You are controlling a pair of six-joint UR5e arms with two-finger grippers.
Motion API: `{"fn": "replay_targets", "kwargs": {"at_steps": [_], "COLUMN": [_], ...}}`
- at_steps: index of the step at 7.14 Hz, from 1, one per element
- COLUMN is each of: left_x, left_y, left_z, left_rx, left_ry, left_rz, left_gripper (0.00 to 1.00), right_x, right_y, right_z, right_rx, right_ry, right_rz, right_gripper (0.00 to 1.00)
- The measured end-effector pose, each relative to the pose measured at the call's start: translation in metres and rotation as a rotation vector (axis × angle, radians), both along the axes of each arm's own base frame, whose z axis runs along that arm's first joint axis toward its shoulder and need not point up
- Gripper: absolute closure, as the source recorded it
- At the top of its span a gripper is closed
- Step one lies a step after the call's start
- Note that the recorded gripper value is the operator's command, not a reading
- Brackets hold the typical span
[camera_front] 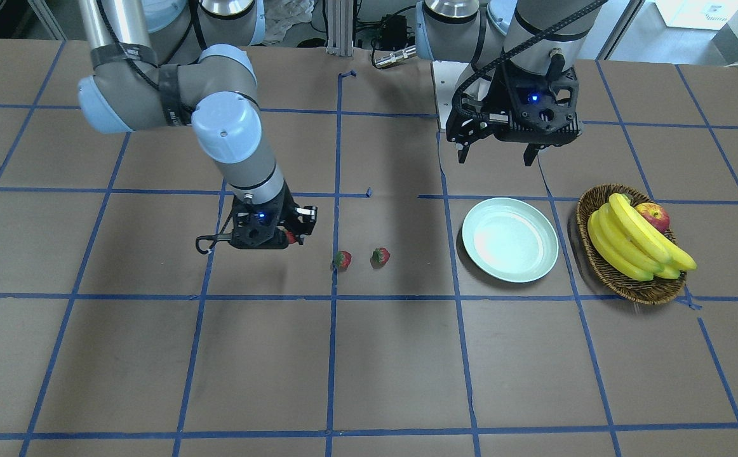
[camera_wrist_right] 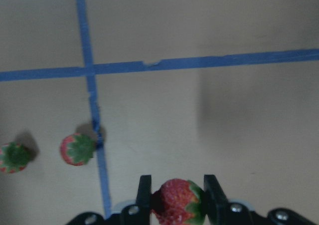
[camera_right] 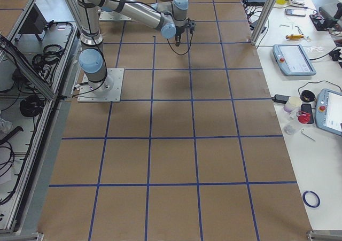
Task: Collect all strawberries into plate
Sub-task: 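Carry the last strawberry with the right gripper and place it in the row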
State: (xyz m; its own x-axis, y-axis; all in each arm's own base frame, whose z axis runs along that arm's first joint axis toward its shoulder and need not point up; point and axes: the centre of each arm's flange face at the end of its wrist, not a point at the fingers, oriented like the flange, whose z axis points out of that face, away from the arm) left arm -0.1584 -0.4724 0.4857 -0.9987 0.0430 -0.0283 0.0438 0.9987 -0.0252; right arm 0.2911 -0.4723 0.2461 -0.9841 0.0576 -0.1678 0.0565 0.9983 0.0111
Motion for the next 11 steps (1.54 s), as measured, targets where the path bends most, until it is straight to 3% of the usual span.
{"fn": "replay_targets", "kwargs": {"at_steps": [3, 6, 7, 8, 9, 10, 11], "left_x": [0.000, 0.000, 0.000, 0.000, 0.000, 0.000, 0.000], "left_y": [0.000, 0.000, 0.000, 0.000, -0.001, -0.001, -0.001], "left_z": [0.000, -0.001, -0.001, 0.000, 0.000, 0.000, 0.000], "left_rx": [0.000, 0.001, 0.001, 0.001, 0.001, 0.001, 0.001], "left_ry": [0.001, 0.001, 0.001, 0.001, 0.001, 0.001, 0.001], "left_rz": [0.001, 0.001, 0.001, 0.001, 0.001, 0.002, 0.002], "left_gripper": [0.00, 0.00, 0.00, 0.00, 0.00, 0.00, 0.00], "right_x": [0.116, 0.168, 0.174, 0.178, 0.180, 0.180, 0.181], "right_y": [-0.004, -0.011, -0.010, -0.009, -0.009, -0.009, -0.010], "right_z": [-0.008, -0.038, -0.046, -0.054, -0.058, -0.060, -0.057], "right_rx": [-0.018, 0.016, 0.036, 0.055, 0.066, 0.069, 0.066], "right_ry": [-0.080, -0.100, -0.112, -0.124, -0.131, -0.133, -0.136], "right_rz": [-0.005, 0.013, 0.016, 0.018, 0.019, 0.020, 0.022], "right_gripper": [0.92, 0.91, 0.82, 0.31, 0.06, 0.00, 0.00]}}
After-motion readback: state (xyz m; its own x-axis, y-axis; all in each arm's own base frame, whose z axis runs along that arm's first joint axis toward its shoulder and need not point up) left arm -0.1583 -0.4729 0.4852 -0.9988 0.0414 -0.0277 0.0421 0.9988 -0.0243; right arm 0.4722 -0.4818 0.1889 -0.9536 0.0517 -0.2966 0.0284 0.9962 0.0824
